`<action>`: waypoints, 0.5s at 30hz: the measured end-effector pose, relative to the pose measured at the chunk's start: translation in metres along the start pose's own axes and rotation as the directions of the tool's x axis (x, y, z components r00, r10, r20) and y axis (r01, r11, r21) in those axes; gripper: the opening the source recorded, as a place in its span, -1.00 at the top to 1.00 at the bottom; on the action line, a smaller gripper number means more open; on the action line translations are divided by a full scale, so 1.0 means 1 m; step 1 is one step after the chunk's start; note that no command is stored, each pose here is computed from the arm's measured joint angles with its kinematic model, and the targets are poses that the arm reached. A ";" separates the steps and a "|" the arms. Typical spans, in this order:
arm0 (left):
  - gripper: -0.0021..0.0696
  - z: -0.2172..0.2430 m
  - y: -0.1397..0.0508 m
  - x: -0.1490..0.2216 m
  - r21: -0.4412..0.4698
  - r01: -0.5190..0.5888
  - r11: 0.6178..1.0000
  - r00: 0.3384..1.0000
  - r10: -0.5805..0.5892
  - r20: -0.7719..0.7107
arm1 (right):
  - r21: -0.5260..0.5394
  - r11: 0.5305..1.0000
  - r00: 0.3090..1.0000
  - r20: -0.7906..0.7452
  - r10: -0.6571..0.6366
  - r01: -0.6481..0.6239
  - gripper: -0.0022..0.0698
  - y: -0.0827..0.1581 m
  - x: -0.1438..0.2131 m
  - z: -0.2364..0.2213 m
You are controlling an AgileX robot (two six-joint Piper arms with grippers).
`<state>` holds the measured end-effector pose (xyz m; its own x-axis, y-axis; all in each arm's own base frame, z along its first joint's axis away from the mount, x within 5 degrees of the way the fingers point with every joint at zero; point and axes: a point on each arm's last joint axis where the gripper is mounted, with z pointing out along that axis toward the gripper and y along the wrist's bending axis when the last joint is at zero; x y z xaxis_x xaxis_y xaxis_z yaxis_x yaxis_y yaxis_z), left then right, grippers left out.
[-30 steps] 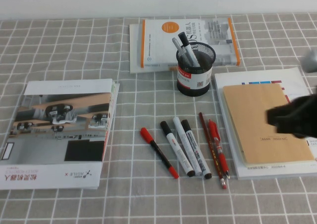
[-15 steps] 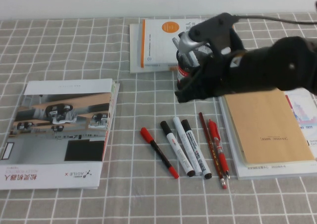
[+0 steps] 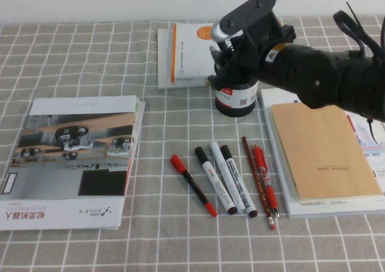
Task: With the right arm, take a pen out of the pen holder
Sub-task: 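Take a marker out of the pen holder and lay it on the table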
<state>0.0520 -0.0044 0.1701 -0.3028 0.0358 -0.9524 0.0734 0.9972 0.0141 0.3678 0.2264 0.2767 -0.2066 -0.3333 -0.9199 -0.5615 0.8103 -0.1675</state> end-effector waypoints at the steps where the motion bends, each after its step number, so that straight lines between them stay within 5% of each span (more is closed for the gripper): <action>1: 0.96 0.000 0.000 0.000 0.000 0.000 1.000 1.000 0.000 0.000 | 0.009 1.000 1.000 0.005 0.005 -0.005 0.11 -0.003 0.000 0.004; 15: 0.96 0.000 0.000 0.000 0.000 0.000 1.000 1.000 0.000 0.000 | 0.075 0.997 1.000 0.021 -0.004 0.002 0.10 -0.034 0.003 0.059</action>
<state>0.0520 -0.0044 0.1701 -0.3028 0.0358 -0.9524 0.0734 0.9972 0.0141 0.4338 0.2259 0.2590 -0.1875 -0.3259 -0.9266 -0.5000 0.8436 -0.1956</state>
